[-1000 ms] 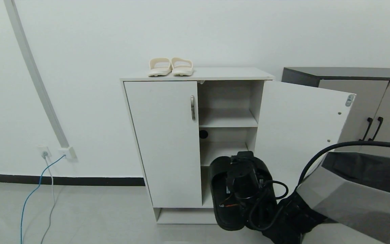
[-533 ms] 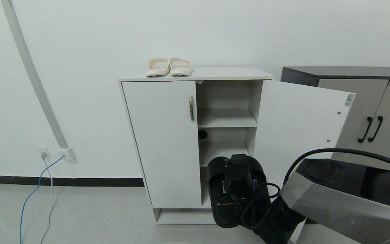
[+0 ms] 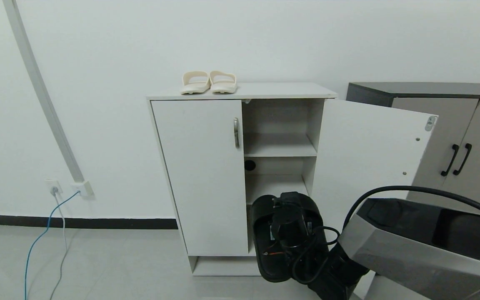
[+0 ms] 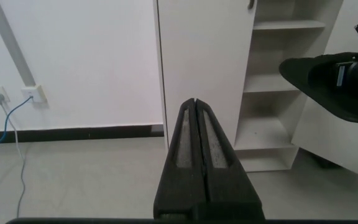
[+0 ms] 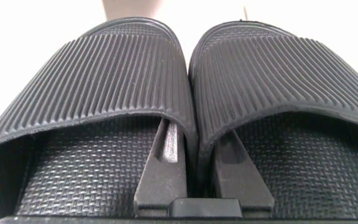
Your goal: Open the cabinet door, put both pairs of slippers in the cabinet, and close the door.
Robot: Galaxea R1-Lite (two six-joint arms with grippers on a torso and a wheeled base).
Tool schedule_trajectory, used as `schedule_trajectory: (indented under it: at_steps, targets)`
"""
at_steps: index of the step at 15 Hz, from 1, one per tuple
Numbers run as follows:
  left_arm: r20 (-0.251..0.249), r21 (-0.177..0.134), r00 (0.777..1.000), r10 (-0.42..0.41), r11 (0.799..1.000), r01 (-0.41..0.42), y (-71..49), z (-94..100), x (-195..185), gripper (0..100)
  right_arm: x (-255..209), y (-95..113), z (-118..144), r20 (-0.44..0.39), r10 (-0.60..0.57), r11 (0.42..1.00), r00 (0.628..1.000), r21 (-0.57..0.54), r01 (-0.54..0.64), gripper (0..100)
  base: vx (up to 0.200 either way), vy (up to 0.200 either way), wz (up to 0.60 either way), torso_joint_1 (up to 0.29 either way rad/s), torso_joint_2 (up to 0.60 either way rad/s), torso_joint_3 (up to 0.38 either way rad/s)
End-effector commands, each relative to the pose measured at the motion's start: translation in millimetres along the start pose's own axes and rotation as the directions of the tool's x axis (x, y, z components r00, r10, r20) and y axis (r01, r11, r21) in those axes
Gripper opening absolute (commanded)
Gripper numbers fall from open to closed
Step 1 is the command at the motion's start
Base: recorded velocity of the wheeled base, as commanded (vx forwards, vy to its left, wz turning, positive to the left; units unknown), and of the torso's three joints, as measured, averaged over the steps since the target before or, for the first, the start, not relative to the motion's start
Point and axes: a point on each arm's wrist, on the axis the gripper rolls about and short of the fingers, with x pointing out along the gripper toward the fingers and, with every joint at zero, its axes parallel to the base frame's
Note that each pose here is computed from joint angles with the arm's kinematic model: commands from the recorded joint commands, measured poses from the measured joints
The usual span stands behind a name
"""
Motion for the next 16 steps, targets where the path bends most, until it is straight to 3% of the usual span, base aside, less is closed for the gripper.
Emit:
schedule_trajectory:
  at_steps: [1, 16]
  targets:
    - [-0.004, 0.000, 1.000, 0.000, 1.000, 0.000, 0.0, -0.1, 0.3, 0, 0.2, 0.6, 0.9, 0.000, 0.012, 1.000, 1.000, 0.002, -0.012, 0, 0.000, 0.000, 0.00, 0.000, 0.00, 0.000]
    - [-0.002, -0.001, 1.000, 0.000, 1.000, 0.000, 0.0, -0.2, 0.2, 0, 20.4, 5.2, -10.8, -0.001, 0.009, 1.000, 1.000, 0.007, -0.009, 0, 0.000, 0.000, 0.00, 0.002, 0.00, -0.184]
